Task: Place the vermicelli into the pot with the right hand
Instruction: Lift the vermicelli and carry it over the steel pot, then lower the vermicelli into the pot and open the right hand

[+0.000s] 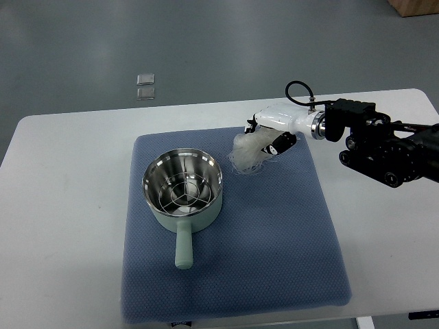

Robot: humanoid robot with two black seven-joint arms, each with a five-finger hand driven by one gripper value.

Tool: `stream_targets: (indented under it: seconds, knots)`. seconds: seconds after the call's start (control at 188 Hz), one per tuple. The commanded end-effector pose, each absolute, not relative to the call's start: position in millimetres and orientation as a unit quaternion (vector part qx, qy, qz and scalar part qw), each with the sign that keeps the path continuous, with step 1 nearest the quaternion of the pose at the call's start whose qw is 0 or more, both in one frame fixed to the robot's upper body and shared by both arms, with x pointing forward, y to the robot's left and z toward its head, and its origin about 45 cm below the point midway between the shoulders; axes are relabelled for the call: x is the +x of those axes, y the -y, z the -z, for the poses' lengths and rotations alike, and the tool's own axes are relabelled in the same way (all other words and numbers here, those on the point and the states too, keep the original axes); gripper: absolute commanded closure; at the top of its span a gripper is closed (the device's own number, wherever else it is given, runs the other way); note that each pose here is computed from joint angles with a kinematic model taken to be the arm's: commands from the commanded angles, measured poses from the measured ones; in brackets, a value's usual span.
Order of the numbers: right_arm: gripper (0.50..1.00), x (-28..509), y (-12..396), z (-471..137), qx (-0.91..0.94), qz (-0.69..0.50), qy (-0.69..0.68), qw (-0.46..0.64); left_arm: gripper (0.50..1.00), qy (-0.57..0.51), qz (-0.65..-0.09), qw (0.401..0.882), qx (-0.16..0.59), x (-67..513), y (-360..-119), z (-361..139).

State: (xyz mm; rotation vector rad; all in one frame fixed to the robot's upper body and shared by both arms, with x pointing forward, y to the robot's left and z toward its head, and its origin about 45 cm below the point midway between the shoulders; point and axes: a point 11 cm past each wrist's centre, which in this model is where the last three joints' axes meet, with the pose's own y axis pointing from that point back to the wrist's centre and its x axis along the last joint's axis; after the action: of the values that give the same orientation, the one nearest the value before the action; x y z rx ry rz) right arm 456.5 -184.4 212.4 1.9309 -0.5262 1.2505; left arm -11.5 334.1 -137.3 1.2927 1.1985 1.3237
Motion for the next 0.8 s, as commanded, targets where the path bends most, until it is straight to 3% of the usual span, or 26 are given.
stream_targets:
  seconds: [0.0, 0.377, 0.797]
  knots:
    - [1.000, 464, 181, -247, 0.762, -0.496, 0.238, 0.341, 0.500, -0.485, -0.535, 0.452, 0.524, -12, -334, 137]
    - [1.000, 438, 119, -332, 0.786, -0.546, 0.204, 0.205, 0.500, -0.484, -0.537, 0.451, 0.524, -11, -335, 137]
    - [1.000, 391, 45, -284, 0.809, -0.550, 0.083, 0.190, 0.500, -0.484, -0.536, 0.451, 0.523, -11, -334, 137]
